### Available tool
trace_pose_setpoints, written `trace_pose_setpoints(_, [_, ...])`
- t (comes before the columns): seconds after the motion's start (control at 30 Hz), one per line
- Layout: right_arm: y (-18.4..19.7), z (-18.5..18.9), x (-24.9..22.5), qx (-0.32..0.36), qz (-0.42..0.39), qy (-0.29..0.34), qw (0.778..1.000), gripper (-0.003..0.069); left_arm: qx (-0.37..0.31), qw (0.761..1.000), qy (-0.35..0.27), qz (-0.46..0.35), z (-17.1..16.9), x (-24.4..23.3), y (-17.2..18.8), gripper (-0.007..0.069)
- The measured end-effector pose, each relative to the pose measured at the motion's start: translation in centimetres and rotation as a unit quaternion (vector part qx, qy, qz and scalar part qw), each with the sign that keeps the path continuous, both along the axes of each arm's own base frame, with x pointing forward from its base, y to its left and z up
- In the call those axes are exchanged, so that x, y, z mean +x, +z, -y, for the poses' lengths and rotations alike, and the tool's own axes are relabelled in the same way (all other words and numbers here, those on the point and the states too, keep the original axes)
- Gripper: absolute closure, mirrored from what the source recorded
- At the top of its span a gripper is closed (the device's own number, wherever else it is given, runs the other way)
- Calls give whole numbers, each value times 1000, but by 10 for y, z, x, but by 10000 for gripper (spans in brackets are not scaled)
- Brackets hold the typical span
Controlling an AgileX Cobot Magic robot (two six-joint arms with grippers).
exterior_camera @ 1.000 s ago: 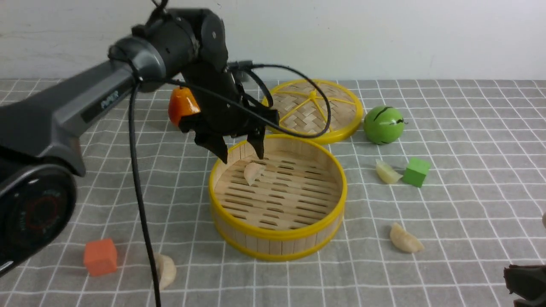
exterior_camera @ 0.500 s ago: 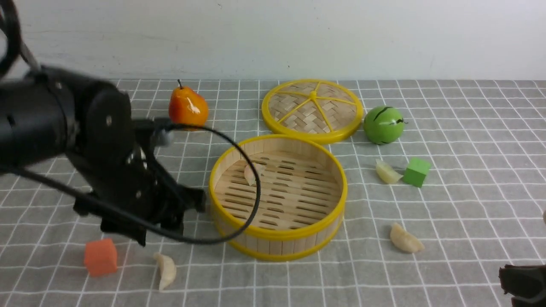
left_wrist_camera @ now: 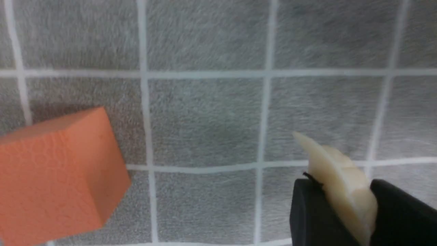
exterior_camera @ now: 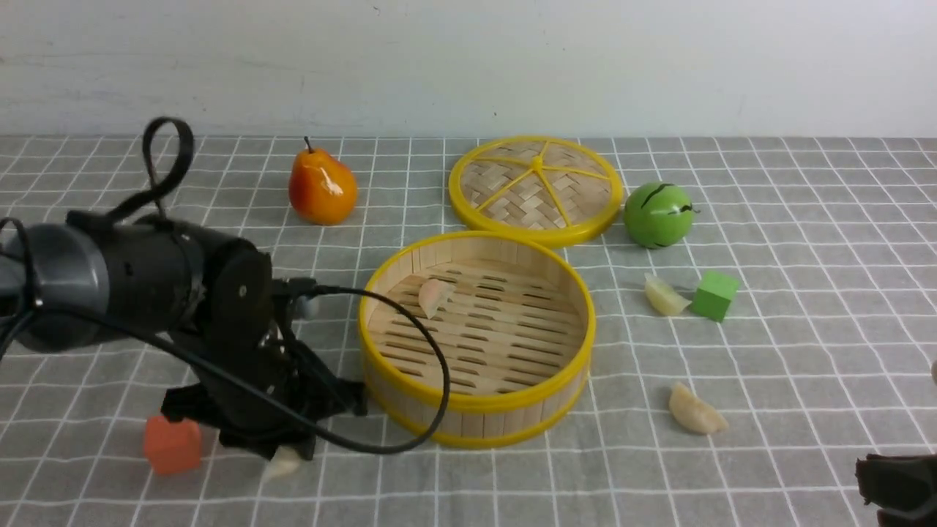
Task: Put the dumplings into the steamer on the table with the grey tablecloth.
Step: 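Place the dumpling into the bamboo steamer basket with the left gripper, then reach for and grasp a dumpling lying on the table beside the steamer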
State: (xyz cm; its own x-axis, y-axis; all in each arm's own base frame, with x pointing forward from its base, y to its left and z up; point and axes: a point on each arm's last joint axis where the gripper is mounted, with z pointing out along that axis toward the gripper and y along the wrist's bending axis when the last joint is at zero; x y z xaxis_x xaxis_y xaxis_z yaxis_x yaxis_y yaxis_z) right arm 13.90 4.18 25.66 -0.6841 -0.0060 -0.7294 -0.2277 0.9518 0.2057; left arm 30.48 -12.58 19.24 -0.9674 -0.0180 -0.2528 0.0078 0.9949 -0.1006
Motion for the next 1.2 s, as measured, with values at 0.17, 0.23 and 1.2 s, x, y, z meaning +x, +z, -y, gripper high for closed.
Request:
trace_pose_setpoints(0.17, [0,0,0,0,0,0,1000,627,-74,991,-46,99,31,11,65,437])
trace_pose_setpoints(0.23, [0,0,0,0,1,0,1000,627,-95,983,-73,139,47,17,76,437])
trace_pose_setpoints(1.2, [-42,-31,150,-61,-144,77,985,242,-96,953,-126,257,25,-33,217,368])
